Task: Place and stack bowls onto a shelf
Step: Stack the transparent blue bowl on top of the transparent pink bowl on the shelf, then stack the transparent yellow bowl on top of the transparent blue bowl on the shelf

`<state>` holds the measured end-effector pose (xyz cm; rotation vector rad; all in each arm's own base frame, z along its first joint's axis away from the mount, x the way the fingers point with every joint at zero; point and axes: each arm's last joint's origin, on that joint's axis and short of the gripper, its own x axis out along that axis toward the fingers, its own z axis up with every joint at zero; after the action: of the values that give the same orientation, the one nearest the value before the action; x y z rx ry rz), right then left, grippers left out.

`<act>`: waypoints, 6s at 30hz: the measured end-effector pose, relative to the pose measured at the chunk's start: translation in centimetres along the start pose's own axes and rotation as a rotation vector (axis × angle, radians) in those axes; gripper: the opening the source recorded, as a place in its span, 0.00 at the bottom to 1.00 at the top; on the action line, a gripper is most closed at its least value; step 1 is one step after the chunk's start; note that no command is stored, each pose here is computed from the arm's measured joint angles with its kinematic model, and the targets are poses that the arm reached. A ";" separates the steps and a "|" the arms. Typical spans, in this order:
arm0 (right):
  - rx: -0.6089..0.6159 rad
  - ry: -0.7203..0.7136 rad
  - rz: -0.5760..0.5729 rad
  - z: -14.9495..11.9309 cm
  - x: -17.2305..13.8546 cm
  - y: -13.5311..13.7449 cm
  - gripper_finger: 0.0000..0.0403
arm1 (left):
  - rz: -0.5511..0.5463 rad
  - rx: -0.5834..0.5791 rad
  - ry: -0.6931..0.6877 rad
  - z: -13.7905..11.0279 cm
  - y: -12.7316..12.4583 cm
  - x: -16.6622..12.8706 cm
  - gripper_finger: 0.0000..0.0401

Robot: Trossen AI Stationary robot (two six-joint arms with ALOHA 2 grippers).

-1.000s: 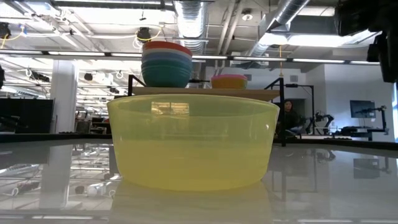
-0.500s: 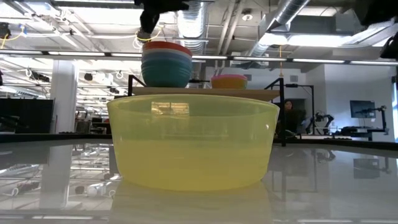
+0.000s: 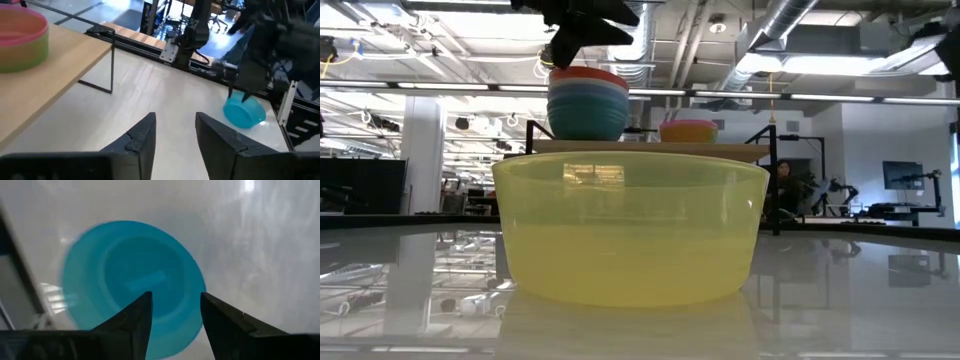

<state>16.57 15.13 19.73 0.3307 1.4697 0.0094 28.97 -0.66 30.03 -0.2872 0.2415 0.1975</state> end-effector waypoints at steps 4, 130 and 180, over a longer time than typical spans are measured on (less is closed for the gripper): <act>0.047 0.035 -0.058 0.2 1.6 -0.8 0.44 | 0.028 -0.006 0.005 -0.2 0.1 0.2 0.34; 0.362 -1.156 -0.295 8.6 -19.1 -7.9 0.58 | 0.616 0.091 0.116 15.3 12.8 7.5 0.00; 0.646 -1.153 -0.115 7.6 -18.2 -6.7 0.58 | 0.398 0.404 0.103 14.9 20.5 10.0 0.35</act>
<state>20.67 3.37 36.37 0.6312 0.3013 -0.6571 36.98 24.69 36.02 0.1561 0.4326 0.5199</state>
